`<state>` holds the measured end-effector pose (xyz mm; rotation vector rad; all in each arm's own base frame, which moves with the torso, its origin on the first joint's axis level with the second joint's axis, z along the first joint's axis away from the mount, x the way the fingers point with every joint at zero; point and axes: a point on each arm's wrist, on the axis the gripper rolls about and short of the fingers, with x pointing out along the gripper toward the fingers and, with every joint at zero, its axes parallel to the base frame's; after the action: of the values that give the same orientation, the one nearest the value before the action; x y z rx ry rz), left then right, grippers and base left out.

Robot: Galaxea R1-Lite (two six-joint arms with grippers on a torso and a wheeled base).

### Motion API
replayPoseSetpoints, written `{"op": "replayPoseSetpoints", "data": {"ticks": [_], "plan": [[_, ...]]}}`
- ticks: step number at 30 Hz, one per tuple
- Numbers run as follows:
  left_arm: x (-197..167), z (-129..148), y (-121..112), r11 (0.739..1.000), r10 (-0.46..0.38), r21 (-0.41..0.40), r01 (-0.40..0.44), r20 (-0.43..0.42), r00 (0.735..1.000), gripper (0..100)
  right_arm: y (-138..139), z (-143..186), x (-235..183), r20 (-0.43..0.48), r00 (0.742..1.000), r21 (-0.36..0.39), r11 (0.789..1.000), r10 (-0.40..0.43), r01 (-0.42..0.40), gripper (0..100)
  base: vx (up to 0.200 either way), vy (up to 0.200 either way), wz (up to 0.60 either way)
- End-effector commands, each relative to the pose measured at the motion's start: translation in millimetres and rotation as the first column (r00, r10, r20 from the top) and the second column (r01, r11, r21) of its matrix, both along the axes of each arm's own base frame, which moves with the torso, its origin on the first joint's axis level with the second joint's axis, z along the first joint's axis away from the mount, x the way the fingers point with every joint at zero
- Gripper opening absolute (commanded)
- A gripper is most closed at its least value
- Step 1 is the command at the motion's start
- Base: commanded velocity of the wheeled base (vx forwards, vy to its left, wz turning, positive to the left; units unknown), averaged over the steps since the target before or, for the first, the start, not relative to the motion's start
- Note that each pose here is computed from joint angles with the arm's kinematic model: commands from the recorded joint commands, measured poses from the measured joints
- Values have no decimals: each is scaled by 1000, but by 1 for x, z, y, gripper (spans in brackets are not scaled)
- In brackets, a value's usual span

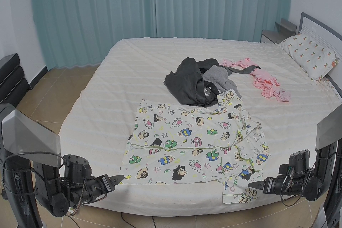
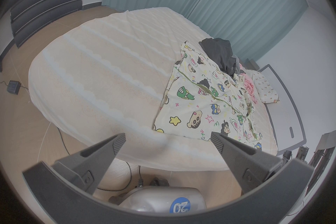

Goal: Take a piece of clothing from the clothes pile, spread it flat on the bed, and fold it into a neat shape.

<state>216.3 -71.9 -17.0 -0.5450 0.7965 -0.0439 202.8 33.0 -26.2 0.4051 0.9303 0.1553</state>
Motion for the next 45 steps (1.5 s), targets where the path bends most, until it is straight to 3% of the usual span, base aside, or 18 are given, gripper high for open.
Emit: {"op": "replayPoseSetpoints", "data": {"ticks": [1, 9, 22, 27, 28, 45], "plan": [[8, -2, -2, 1000, 3, 1, -3, 17, 1000, 100, 2, -30, -1, -33, 997, -60, 995, 75, -77, 100, 0, 0, 0], [8, -8, -2, 1000, 5, 14, -5, -3, 1000, 100, 18, -47, 1, -26, 981, -90, 976, 195, -196, 100, 0, 0, 0], [10, -13, -1, 1000, 7, 19, -7, -16, 1000, 100, 28, -45, 15, 49, 973, -86, 971, 226, -221, 100, 0, 0, 0], [10, -14, -2, 1000, -9, 24, 9, -18, 1000, 100, 26, -39, 22, 88, 979, -69, 982, 181, -176, 100, 0, 0, 0], [10, -15, -2, 1000, -13, 28, 13, -18, 1000, 100, 28, -39, 24, 96, 980, -63, 983, 176, -171, 0, 0, 0, 0], [47, -48, -20, 993, -39, 115, 34, 37, 999, 100, 28, -39, 25, 69, 988, 42, 989, 139, -142, 0, 0, 0, 0]]}}
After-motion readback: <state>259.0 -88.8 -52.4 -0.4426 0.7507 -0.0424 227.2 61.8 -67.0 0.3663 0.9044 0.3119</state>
